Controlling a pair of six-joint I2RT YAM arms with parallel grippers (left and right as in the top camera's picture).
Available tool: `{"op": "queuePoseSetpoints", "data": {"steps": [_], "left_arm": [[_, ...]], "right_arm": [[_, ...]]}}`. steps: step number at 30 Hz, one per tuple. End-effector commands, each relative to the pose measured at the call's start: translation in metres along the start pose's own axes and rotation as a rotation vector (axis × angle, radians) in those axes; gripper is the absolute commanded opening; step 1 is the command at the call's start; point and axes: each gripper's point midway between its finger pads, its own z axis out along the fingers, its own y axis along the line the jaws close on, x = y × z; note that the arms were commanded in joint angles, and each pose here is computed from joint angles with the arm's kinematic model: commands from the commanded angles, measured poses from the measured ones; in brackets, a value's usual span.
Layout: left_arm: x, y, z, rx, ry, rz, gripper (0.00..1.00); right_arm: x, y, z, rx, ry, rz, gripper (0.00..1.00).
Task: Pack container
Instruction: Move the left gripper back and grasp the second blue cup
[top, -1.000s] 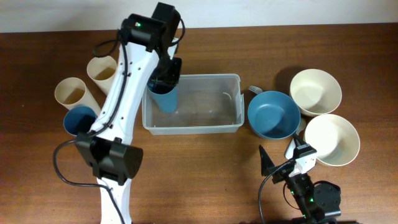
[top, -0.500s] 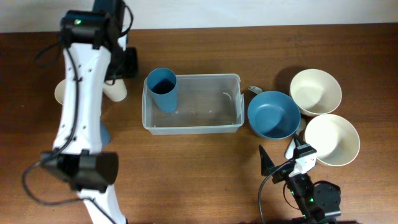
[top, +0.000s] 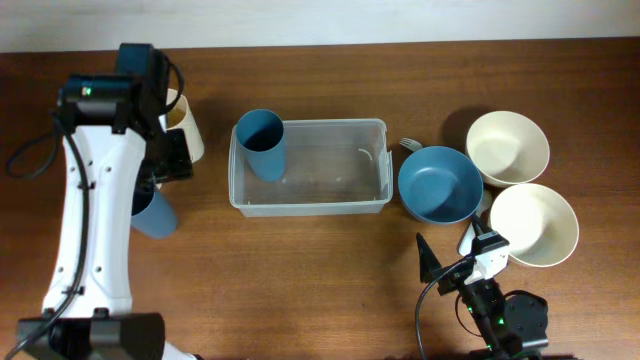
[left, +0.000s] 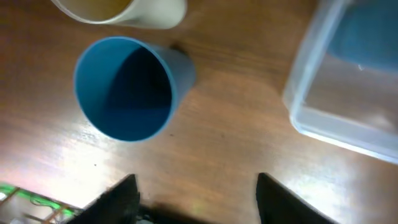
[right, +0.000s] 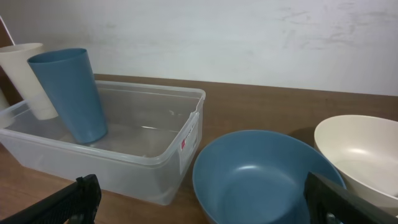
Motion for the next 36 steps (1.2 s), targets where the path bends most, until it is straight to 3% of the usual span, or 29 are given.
{"op": "queuePoseSetpoints", "data": {"steps": [1, 12, 18, 22, 34, 36], "left_arm": [[-0.001, 0.018, 0.016, -0.048, 0.001, -0.056, 0.65], [-0.004, 0.037, 0.081, -0.031, 0.036, -0.167, 0.65], [-0.008, 0.034, 0.09, -0.002, 0.026, -0.178, 0.65], [-0.01, 0.03, 0.091, 0.016, 0.019, -0.174, 0.57], [-0.002, 0.019, 0.122, 0.041, 0.032, -0.164, 0.57], [-0.002, 0.018, 0.123, 0.043, 0.03, -0.164, 0.49]], "right_arm": [[0.003, 0.001, 0.0, -0.004, 0.002, 0.008, 0.99], [0.003, 0.001, 0.0, -0.004, 0.002, 0.007, 0.99], [0.003, 0.001, 0.0, -0.004, 0.002, 0.008, 0.99], [0.003, 0.001, 0.0, -0.004, 0.002, 0.008, 0.99], [0.003, 0.001, 0.0, -0.004, 0.002, 0.007, 0.99], [0.003, 0.001, 0.0, -0.004, 0.002, 0.008, 0.99]]}}
